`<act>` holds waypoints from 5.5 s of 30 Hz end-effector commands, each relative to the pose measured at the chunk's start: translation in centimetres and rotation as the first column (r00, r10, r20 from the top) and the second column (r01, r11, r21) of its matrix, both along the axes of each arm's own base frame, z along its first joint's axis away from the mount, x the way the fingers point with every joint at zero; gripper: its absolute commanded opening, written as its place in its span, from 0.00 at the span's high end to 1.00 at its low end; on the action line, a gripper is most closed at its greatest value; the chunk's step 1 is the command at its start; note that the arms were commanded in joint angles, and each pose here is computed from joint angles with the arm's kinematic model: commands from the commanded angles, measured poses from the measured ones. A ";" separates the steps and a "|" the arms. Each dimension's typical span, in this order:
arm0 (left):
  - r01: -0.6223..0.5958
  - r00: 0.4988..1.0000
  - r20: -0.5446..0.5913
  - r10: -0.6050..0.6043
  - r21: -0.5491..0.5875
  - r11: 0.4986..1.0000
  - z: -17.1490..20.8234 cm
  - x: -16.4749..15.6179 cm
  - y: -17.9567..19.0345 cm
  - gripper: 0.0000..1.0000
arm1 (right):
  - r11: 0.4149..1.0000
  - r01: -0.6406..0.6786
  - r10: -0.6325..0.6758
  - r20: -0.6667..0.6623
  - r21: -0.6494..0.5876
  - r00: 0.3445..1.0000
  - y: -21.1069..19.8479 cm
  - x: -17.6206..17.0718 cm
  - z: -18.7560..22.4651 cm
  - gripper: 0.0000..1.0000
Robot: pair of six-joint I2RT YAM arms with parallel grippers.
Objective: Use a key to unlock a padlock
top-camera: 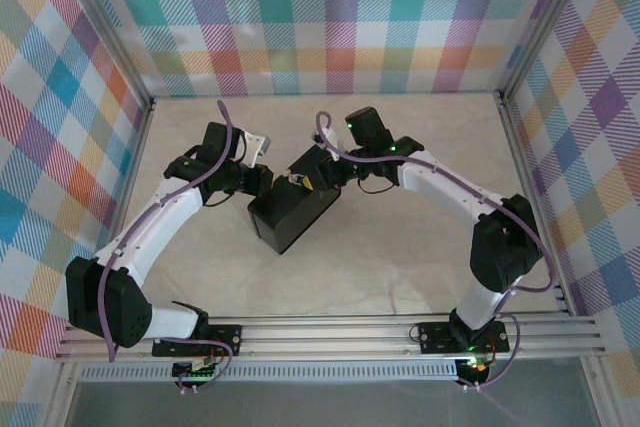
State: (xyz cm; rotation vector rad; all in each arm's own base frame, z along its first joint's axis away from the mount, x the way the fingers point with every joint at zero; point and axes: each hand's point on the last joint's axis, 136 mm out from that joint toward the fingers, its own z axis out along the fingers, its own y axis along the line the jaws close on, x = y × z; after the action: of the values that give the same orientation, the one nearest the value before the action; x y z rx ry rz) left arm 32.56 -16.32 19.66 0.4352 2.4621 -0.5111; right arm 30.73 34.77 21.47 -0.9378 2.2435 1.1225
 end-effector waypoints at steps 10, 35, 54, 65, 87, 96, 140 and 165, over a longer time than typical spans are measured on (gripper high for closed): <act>0.110 0.992 -0.062 -0.113 -0.056 0.992 0.1 -2.1 -2.0 0.85 | 0.951 0.282 -0.256 -0.191 0.126 0.948 -0.8 3.8 3.5 0.85; 0.170 0.981 -0.084 -0.176 -0.077 0.983 -0.5 -1.9 -5.0 0.87 | 0.805 0.555 -0.513 -0.224 0.208 0.828 0.9 6.0 3.4 0.84; 0.150 0.985 -0.071 -0.156 -0.082 0.985 0.0 -1.6 -4.8 0.88 | 0.789 0.579 -0.539 -0.222 0.205 0.813 2.7 7.4 0.7 0.84; -0.164 0.983 0.041 0.178 -0.228 0.960 5.0 5.8 -0.4 0.82 | 0.796 0.572 -0.537 -0.204 0.200 0.819 2.3 7.0 0.4 0.83; -0.282 0.958 0.016 0.286 -0.131 0.951 -0.2 14.6 0.2 0.79 | 0.831 0.518 -0.490 -0.176 0.200 0.854 2.8 6.3 0.5 0.83; -0.203 0.978 -0.074 0.193 -0.163 0.966 -2.4 11.8 -1.9 0.83 | 0.793 0.577 -0.554 -0.163 0.192 0.816 2.8 8.2 0.3 0.83; -0.197 0.974 -0.150 0.168 -0.208 0.958 -3.2 9.3 -3.0 0.88 | 0.517 0.843 -0.814 -0.218 0.149 0.538 3.1 10.3 -1.9 0.83; -0.256 0.961 0.048 0.273 -0.222 0.941 4.7 12.6 0.4 0.68 | 0.608 0.743 -0.743 -0.127 0.282 0.657 -8.2 10.4 3.5 0.78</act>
State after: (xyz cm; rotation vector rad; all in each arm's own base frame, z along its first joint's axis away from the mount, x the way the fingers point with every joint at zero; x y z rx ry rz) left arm 45.42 -17.17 21.77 0.0341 2.3578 -0.6595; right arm 42.03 27.65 25.02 0.2392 1.9958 0.9766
